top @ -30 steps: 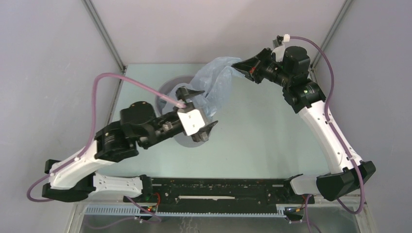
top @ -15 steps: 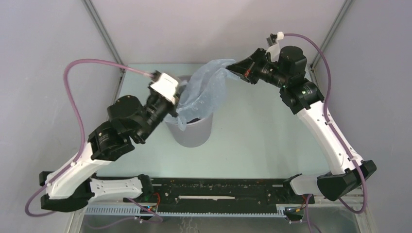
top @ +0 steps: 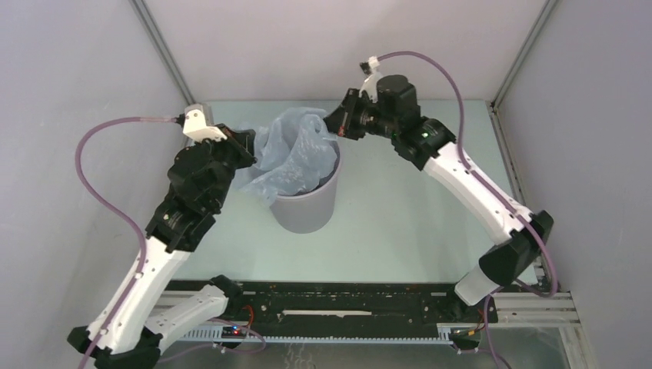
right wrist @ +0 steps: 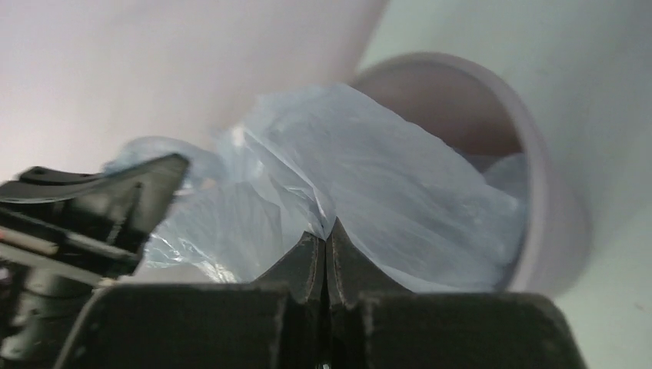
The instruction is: Put the trash bags into the trash bin
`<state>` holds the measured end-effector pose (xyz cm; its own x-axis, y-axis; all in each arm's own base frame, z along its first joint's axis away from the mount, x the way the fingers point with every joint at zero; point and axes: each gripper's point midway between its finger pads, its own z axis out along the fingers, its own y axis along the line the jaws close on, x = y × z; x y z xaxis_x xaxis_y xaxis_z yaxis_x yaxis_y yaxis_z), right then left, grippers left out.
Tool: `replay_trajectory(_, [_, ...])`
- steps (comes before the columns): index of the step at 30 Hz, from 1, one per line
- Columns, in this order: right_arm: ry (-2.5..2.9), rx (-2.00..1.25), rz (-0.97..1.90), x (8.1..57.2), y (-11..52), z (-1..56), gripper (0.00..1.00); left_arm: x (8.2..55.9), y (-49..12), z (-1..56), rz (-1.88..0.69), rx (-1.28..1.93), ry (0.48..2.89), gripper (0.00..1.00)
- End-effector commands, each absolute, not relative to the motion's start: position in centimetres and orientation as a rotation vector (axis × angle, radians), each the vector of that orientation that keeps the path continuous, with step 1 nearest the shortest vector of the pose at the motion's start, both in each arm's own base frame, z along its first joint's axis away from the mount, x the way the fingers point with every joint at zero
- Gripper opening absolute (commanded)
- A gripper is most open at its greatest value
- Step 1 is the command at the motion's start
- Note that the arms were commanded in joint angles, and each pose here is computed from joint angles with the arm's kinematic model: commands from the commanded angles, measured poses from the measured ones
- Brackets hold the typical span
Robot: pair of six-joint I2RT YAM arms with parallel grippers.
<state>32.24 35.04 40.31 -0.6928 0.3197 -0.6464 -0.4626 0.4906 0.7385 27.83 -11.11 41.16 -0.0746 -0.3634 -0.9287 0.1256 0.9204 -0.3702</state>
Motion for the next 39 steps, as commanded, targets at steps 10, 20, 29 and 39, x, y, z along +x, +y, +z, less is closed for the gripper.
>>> replay_trajectory(10, [2.02, -0.194, 0.88, 34.0, 27.7, 36.4, 0.0, 28.3, -13.5, 41.2, -0.859, -0.296, 1.493, 0.0])
replay_trajectory(20, [2.111, -0.307, 1.0, 32.8, 31.1, 33.6, 0.0, 31.4, -10.7, 37.8, -0.838, -0.468, 1.447, 0.0])
replay_trajectory(29, [2.084, -0.218, 1.119, 32.1, 28.0, 36.2, 0.05, 28.5, -9.1, 38.5, -0.812, -0.447, 1.494, 0.03])
replay_trajectory(39, [2.126, -0.104, 1.296, 32.0, 29.1, 36.0, 0.11, 27.0, -4.3, 36.2, -0.485, -0.587, 1.645, 0.15])
